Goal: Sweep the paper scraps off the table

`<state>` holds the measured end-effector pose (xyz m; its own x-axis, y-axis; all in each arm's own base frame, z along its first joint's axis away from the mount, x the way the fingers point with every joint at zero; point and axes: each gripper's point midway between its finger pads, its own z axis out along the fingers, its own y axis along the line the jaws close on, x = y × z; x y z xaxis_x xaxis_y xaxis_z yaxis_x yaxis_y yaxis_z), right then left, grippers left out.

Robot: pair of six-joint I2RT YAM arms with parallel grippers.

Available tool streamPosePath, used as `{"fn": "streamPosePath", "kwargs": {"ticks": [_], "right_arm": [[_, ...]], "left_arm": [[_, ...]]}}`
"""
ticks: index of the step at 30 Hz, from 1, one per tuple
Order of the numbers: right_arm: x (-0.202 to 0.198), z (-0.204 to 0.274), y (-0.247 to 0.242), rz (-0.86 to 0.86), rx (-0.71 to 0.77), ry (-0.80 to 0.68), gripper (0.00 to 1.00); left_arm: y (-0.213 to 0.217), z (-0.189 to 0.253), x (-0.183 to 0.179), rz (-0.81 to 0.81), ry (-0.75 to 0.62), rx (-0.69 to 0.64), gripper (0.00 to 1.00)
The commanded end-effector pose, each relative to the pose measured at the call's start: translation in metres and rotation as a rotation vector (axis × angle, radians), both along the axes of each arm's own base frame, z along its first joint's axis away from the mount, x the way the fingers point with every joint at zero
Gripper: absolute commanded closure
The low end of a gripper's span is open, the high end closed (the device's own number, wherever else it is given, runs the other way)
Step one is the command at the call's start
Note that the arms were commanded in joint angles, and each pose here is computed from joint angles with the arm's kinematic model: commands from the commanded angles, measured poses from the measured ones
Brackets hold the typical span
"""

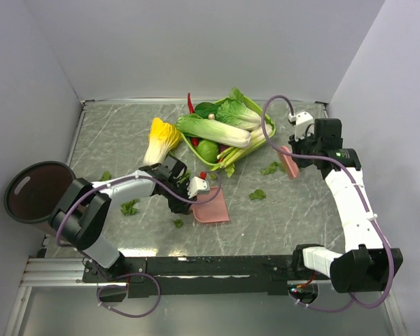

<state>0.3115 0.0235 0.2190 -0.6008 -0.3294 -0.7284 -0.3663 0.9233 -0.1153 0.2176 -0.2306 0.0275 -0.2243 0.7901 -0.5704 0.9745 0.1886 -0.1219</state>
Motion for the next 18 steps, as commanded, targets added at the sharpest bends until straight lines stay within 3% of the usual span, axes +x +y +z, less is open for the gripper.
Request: {"fn": "streamPosePath", "kwargs": {"ticks": [1, 5, 9, 14, 18], "right_arm": [[-0.016, 0.021, -0.041, -0.034, -0.204, -0.017, 1.0], [-0.027, 0.033, -0.061, -0.089, -0.3, -0.004, 1.0], [-0.011, 0.042, -0.077, -0.104, -0.361, -0.054, 1.0], [0.032, 0.042, -0.062, -0.009, -0.282, -0.17, 1.0], [0.057, 0.037, -0.049, 0.017, -0.208, -0.237, 1.0]], "left_arm": [[-0.013, 0.041, -0.003, -0.072, -0.021, -0.074, 0.83], [-0.015, 0.053, -0.007, -0.09, -0.045, -0.08, 0.99], [-0.015, 0.059, -0.015, -0.09, -0.053, -0.051, 0.99], [-0.006, 0.06, -0.016, -0.07, -0.062, 0.036, 0.99], [-0.024, 0.063, -0.016, -0.002, -0.037, 0.061, 0.99]]}}
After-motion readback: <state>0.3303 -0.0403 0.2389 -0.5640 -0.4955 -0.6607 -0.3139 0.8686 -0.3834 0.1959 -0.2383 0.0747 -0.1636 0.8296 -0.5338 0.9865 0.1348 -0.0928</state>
